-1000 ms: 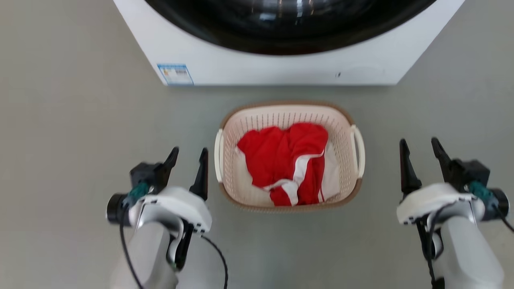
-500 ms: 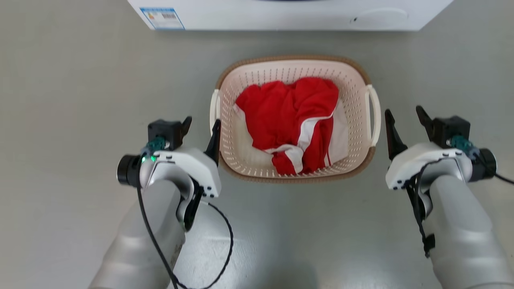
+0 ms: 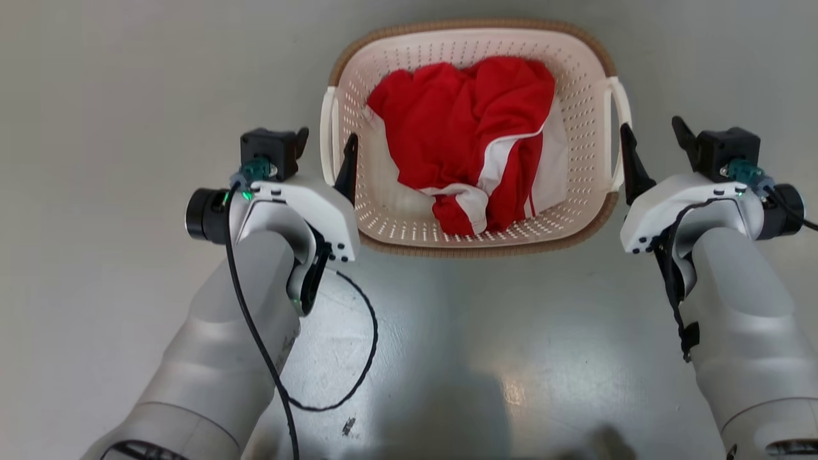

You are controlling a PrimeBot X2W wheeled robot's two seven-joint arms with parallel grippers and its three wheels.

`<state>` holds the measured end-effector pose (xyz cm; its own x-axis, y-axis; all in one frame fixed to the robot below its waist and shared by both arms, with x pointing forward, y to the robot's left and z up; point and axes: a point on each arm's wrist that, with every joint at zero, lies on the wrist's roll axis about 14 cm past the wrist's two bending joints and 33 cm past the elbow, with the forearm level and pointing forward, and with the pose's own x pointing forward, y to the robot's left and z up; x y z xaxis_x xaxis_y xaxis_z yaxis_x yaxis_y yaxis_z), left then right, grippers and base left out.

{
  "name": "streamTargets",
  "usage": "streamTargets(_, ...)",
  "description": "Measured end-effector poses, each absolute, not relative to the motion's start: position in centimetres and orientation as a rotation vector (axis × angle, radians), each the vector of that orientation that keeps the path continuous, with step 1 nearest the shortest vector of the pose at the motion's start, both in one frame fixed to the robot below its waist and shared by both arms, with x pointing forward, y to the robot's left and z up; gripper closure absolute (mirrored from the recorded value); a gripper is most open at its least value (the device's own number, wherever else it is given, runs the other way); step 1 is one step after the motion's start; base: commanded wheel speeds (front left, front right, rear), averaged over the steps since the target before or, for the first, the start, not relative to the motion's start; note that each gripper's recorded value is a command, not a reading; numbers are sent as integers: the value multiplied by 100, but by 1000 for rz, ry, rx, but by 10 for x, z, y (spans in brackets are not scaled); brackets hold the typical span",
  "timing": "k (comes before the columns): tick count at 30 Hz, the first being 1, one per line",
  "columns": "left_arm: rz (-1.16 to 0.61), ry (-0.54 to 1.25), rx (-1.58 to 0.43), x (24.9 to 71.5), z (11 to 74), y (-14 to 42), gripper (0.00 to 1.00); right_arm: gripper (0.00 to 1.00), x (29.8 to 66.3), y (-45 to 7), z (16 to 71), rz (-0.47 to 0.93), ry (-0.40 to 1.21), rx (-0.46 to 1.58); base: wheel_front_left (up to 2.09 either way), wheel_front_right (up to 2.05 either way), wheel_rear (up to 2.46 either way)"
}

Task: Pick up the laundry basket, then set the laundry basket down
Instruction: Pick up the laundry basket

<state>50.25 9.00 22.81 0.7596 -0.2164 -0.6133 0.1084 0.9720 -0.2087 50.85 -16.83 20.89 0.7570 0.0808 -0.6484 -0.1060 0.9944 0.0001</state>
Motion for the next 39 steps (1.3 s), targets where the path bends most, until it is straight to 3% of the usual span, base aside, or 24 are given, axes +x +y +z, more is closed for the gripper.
streamTargets(39, -155, 796, -111, 514, 153, 100, 0, 0, 515, -153, 128, 146, 822, -34, 0, 0, 0)
